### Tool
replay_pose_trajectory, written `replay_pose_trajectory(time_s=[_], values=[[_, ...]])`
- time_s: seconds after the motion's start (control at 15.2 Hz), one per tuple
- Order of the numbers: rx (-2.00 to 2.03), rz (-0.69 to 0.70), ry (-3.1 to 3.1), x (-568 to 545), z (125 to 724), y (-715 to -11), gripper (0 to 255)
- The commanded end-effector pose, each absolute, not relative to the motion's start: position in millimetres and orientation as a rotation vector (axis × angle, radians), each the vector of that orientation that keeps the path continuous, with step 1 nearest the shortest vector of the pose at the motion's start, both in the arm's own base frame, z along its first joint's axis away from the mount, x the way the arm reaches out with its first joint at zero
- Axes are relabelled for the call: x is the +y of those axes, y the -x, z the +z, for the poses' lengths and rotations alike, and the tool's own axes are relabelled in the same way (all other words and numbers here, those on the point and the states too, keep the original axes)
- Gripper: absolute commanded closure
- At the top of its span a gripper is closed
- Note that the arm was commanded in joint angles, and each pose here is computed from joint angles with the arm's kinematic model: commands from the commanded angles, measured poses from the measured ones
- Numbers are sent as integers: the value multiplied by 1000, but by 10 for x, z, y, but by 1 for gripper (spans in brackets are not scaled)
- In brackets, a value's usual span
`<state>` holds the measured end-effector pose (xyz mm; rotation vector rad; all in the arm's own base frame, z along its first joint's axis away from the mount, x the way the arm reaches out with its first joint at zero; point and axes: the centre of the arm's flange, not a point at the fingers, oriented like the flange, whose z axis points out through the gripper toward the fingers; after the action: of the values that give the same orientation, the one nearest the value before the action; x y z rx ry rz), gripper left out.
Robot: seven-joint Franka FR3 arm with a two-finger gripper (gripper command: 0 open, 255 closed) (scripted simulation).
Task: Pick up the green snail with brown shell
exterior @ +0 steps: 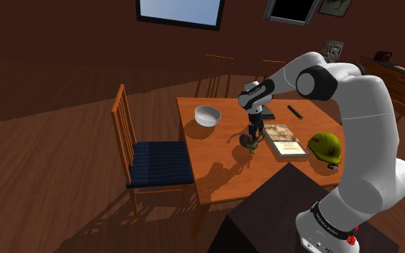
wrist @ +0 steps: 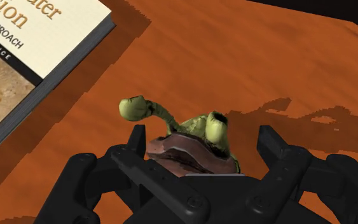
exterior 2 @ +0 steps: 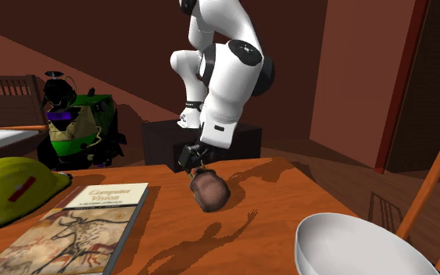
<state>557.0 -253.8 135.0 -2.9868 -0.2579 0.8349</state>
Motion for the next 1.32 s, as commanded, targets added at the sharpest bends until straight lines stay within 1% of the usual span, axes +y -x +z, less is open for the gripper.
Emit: replay_pose_trajectory(time_s=[0.0, 0.13, 0.2, 0.79, 1.25], values=[[-258, 835, 2987, -2543, 1239, -5565, 0], [-258, 835, 2987, -2543, 1208, -5564, 0], [-258, 835, 2987, -2547, 1213, -5556, 255], [-258, 835, 2987, -2543, 1209, -5565, 255], [-258, 835, 2987, -2543, 1578, -5565, 255]])
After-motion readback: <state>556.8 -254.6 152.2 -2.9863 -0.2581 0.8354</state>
